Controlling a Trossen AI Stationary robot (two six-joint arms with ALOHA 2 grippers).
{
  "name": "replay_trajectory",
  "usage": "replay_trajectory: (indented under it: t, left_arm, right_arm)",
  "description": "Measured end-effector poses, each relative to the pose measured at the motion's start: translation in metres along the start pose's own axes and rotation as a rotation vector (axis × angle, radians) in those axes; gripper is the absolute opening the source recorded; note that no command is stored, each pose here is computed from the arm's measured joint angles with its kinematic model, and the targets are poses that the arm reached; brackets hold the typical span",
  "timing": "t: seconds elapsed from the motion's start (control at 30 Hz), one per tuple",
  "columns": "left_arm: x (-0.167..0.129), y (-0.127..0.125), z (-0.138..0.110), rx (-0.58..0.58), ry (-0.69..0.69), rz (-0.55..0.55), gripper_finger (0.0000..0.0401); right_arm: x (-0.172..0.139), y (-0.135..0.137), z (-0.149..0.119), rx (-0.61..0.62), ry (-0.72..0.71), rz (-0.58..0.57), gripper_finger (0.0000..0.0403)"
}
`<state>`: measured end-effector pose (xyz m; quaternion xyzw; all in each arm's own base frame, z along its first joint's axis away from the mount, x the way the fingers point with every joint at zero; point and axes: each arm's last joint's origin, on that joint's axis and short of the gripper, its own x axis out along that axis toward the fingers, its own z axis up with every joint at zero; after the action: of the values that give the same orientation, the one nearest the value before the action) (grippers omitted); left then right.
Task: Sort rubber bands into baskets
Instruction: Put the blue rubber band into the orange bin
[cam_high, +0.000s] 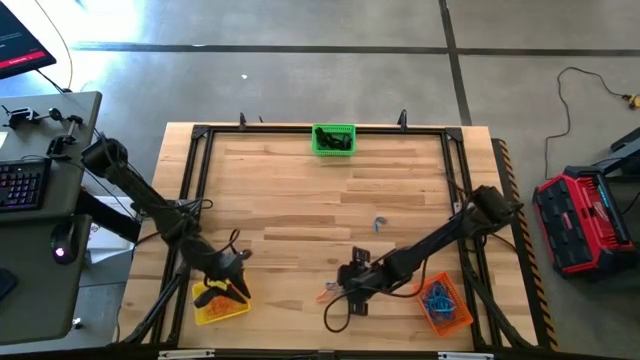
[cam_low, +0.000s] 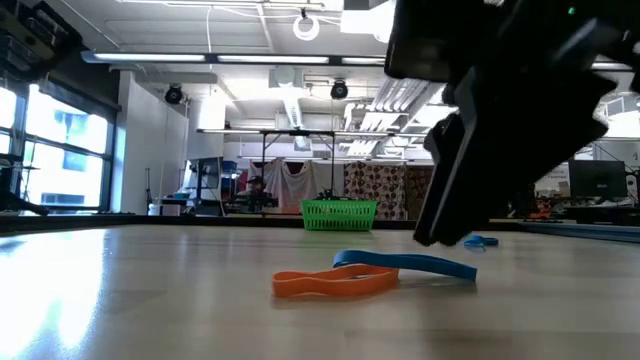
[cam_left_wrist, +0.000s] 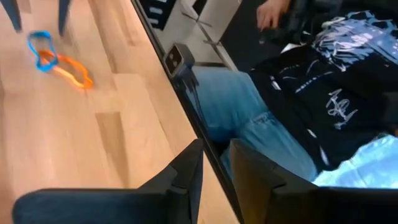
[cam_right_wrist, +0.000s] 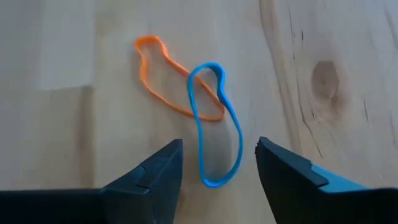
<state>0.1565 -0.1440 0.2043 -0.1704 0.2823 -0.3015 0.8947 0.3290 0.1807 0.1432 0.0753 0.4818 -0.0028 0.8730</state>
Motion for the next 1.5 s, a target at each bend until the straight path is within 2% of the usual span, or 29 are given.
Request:
replay_trajectory:
  t: [0.2, 0.3, 0.4, 0.53, 0.6, 0.77, 0.97, 1.13, 1.3, 1.5]
  left_arm:
    - [0.0, 0.007, 0.003, 0.042, -0.004, 0.013, 0.0065]
    - [0.0, 0.009, 0.004, 0.054, -0.011, 0.025, 0.0064]
    - [-0.001, 0.013, 0.006, 0.056, -0.022, 0.046, 0.0064]
    - [-0.001, 0.02, 0.01, 0.043, -0.046, 0.092, 0.0064]
    - [-0.002, 0.023, 0.012, 0.036, -0.054, 0.105, 0.0064]
    - [-0.003, 0.03, 0.015, 0.029, -0.069, 0.136, 0.0064]
    - [-0.004, 0.037, 0.019, 0.04, -0.083, 0.169, 0.0064]
    - [-0.005, 0.041, 0.021, 0.047, -0.09, 0.188, 0.0064]
    - [-0.006, 0.043, 0.022, 0.054, -0.093, 0.198, 0.0064]
    - [-0.006, 0.045, 0.022, 0.071, -0.092, 0.207, 0.0064]
  right_arm:
    - [0.015, -0.002, -0.007, -0.015, 0.035, -0.027, 0.0192]
    - [0.016, -0.004, -0.007, -0.013, 0.043, -0.038, 0.0174]
    - [0.016, -0.006, -0.006, -0.021, 0.046, -0.042, 0.0128]
    - [0.014, -0.007, -0.006, -0.03, 0.076, -0.048, 0.0034]
    - [0.012, -0.007, -0.006, -0.026, 0.109, -0.07, 0.001]
    - [-0.004, 0.005, -0.004, -0.05, 0.176, -0.103, 0.0011]
    - [-0.048, 0.019, -0.003, 0.003, 0.249, -0.225, 0.0004]
    - [-0.09, 0.034, -0.011, 0.11, 0.307, -0.282, 0.0002]
    - [-0.125, 0.043, -0.032, 0.27, 0.392, -0.319, 0.0001]
    - [-0.156, 0.052, -0.063, 0.413, 0.467, -0.443, 0.0]
